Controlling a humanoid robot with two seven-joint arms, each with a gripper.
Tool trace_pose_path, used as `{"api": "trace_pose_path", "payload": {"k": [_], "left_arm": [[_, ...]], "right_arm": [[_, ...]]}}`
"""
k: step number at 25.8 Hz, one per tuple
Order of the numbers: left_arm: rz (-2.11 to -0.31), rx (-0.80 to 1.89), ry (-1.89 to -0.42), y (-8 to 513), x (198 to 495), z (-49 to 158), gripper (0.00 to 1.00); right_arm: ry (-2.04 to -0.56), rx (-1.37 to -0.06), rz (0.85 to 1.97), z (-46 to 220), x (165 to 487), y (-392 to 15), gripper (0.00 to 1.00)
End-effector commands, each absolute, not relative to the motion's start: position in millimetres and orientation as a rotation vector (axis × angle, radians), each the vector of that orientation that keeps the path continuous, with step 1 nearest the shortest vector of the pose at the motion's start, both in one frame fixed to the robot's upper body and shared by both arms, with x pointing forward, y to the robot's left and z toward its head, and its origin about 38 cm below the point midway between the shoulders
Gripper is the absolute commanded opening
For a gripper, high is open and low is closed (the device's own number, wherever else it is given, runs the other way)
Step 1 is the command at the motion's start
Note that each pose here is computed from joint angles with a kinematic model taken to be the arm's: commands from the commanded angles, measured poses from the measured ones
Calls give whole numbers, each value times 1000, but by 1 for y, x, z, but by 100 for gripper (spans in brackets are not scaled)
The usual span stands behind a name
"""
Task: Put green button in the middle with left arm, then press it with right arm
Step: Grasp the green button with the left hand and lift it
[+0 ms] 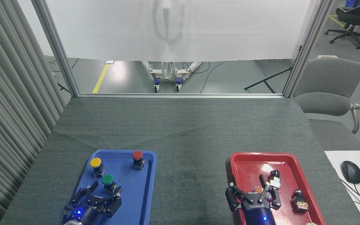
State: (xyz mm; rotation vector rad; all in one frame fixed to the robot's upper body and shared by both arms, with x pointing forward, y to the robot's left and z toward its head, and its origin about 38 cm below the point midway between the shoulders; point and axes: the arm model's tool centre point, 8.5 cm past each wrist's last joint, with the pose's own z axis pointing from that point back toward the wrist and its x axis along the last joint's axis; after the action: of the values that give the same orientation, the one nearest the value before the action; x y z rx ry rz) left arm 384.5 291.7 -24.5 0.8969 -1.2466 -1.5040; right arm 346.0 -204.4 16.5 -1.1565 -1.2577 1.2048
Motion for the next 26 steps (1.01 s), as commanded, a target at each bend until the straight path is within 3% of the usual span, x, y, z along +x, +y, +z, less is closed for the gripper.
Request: {"api": "trace_pose_path", "payload": {"k": [1, 7, 10, 11, 15, 18, 22, 26], "left_arm": [[-1504, 895, -1239, 292, 388, -26, 92], [-1500, 887, -1228, 292, 394, -28, 66], [-1512, 877, -1231, 293, 391, -29, 38], [-1512, 877, -1233, 293, 391, -29, 35], [-1543, 842, -1271, 288, 389, -28, 3], [-1561, 825, -1335, 281, 390, -20, 0], [-1550, 898, -1486, 257, 398, 22, 0], [-1551, 823, -1639, 181, 405, 36, 0]], "right_arm": [[-1261, -1158, 1200, 17, 346, -205, 100], [-1259, -1159, 1203, 16, 344, -207, 100], [-1256, -1158, 1204, 15, 343, -207, 100], [-1257, -1159, 1203, 16, 343, -207, 100], [-1255, -1159, 1205, 15, 343, -208, 100], [-1255, -1161, 1203, 16, 344, -208, 100], [-1257, -1161, 1201, 16, 344, -208, 100], [-1258, -1160, 1205, 16, 344, -207, 100]]}}
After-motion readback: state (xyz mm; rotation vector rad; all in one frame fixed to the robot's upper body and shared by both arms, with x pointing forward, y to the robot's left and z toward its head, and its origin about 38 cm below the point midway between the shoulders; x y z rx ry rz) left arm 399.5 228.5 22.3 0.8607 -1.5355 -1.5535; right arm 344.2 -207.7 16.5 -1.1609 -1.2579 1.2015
